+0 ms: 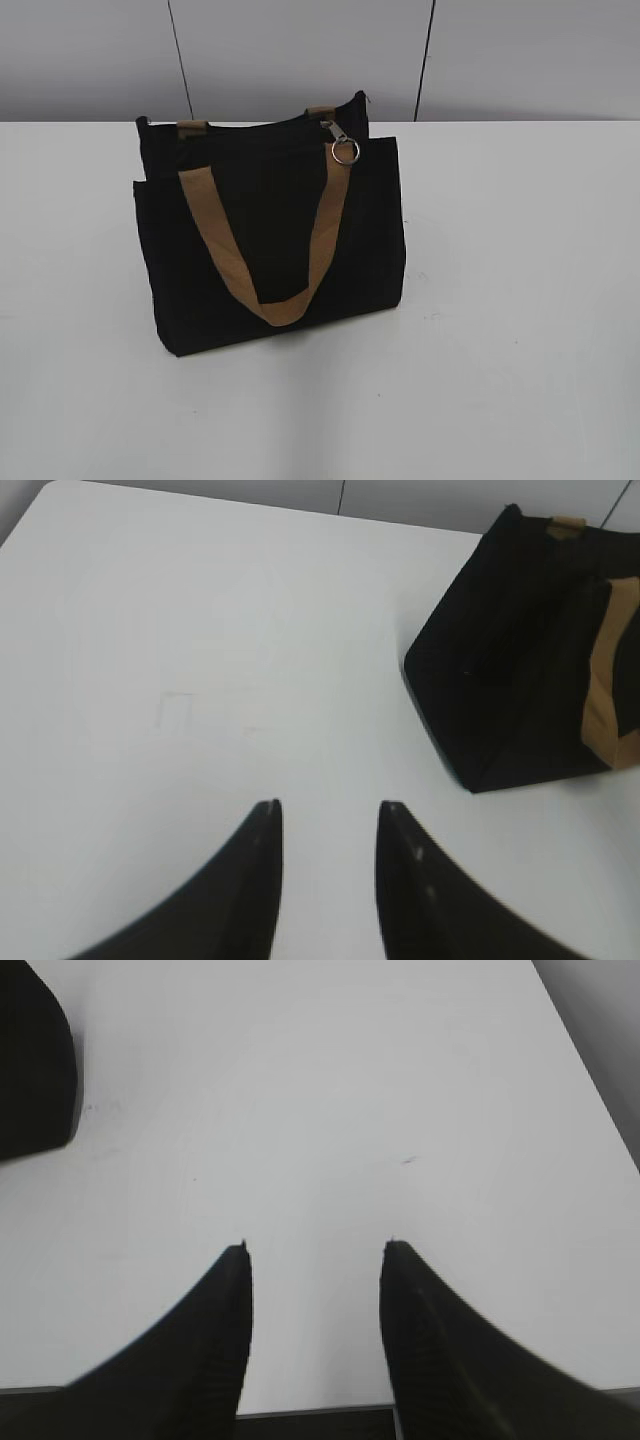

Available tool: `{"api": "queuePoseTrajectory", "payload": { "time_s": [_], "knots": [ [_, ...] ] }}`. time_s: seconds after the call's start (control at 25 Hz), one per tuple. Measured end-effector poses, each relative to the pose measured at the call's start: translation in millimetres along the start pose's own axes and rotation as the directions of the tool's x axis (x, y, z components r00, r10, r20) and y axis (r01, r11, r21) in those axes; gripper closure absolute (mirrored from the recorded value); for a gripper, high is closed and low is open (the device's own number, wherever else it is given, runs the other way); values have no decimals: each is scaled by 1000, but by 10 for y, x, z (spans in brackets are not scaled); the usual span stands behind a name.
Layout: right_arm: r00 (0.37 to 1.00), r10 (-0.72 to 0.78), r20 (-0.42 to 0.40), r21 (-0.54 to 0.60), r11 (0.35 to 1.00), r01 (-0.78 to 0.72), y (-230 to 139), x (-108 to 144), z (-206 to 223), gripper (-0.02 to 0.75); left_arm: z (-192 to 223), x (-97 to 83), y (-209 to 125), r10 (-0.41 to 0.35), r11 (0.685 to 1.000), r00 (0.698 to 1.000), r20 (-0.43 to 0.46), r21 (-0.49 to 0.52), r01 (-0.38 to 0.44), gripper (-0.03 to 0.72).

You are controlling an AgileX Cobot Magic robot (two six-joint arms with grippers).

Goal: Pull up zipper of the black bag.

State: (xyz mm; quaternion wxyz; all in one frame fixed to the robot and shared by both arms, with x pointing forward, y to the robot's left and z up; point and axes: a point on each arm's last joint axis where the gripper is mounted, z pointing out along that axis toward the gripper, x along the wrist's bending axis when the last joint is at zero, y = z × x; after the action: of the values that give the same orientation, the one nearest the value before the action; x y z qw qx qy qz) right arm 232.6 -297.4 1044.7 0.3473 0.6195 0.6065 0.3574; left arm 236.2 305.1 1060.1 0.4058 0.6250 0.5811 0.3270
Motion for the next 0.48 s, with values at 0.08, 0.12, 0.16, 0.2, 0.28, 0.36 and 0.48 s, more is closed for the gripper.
{"api": "queuePoseTrajectory", "payload": {
  "time_s": [0.08,0.12,0.16,0.2,0.28,0.36,0.48],
  "knots": [
    [1000,8,11,0,1000,-8,0,2,0,401,-18,1,-9,-7,1000,1000,-12,-14,7,446],
    [1000,11,16,-1,1000,-11,0,2,0,401,-35,1,-19,-11,1000,1000,-16,-26,10,446],
    [1000,12,19,-1,1000,-12,0,2,1,401,-46,1,-25,-14,999,1000,-20,-34,13,446],
    [1000,15,19,-3,1000,-15,2,5,1,401,-51,0,-29,-16,999,1000,-24,-38,16,446],
    [1000,15,21,-4,1000,-15,3,4,1,401,-54,0,-30,-19,999,999,-29,-40,18,446],
    [1000,16,22,-6,1000,-16,5,4,1,401,-55,0,-31,-20,999,999,-30,-41,18,446],
    [1000,16,23,-7,1000,-16,6,4,1,401,-55,0,-31,-20,999,999,-30,-41,18,446]
  ]
}}
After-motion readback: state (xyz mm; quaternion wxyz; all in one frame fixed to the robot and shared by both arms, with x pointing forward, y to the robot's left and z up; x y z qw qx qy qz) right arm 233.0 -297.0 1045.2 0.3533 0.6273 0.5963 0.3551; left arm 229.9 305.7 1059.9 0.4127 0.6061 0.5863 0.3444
